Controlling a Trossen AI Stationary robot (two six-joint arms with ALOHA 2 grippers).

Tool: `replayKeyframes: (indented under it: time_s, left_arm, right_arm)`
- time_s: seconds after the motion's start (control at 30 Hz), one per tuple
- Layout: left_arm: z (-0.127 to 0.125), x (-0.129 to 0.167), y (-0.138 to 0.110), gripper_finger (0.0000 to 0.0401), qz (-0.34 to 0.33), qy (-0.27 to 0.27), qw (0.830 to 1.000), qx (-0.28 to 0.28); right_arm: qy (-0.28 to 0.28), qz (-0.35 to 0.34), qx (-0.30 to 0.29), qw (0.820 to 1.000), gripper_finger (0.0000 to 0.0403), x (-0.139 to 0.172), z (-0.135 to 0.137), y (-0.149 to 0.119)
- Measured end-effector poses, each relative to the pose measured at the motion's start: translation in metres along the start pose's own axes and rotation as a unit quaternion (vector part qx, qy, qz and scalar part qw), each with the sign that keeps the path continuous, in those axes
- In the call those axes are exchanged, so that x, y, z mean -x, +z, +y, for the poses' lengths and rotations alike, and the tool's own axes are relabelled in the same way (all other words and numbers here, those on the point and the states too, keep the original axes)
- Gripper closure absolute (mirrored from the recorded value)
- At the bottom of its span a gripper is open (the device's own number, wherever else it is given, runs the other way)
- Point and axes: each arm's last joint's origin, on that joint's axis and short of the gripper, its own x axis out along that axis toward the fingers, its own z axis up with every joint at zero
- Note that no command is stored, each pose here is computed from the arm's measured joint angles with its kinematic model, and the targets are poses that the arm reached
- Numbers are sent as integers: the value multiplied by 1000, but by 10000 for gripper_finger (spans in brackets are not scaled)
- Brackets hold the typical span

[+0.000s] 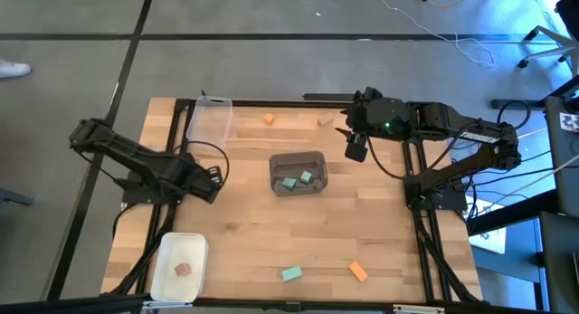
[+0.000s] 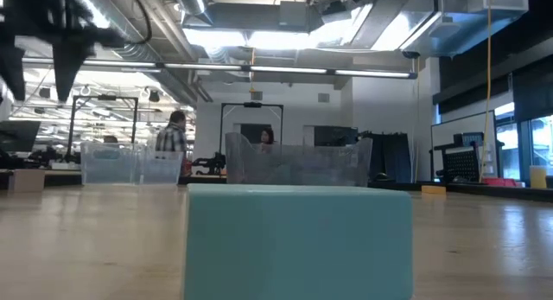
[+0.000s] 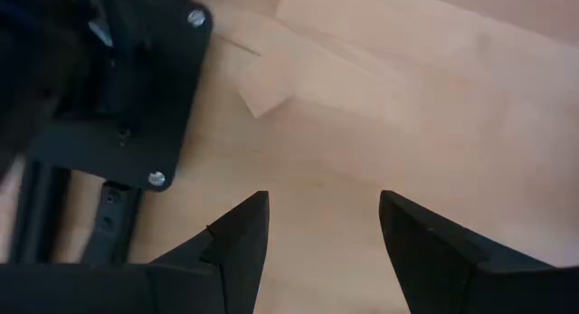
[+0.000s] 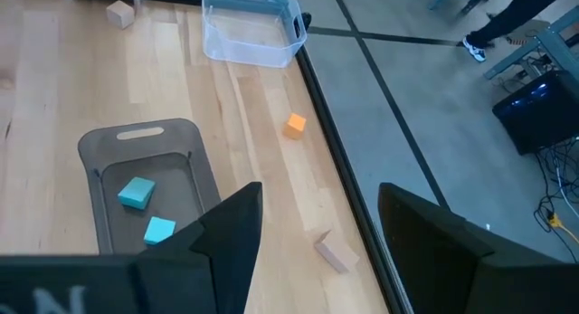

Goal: Sort & place blocks by color
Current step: Put the bottom brown block into the white bin

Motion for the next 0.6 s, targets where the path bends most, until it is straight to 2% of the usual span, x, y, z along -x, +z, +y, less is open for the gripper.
replayKeyframes:
  time_s: [0.07,0.2,0.6]
  left_arm:
    - [0,-11,-1,199,15,7,999,32]
    - [0,-31,-2,199,17,3,998,54]
    - [-10,-73,10,200,-93,-7,992,86]
  right_arm:
    - [0,0,7,1000,182,0,0,0]
    - [0,0,9,1000,182,0,0,0]
    - [0,0,11,1000,182,0,0,0]
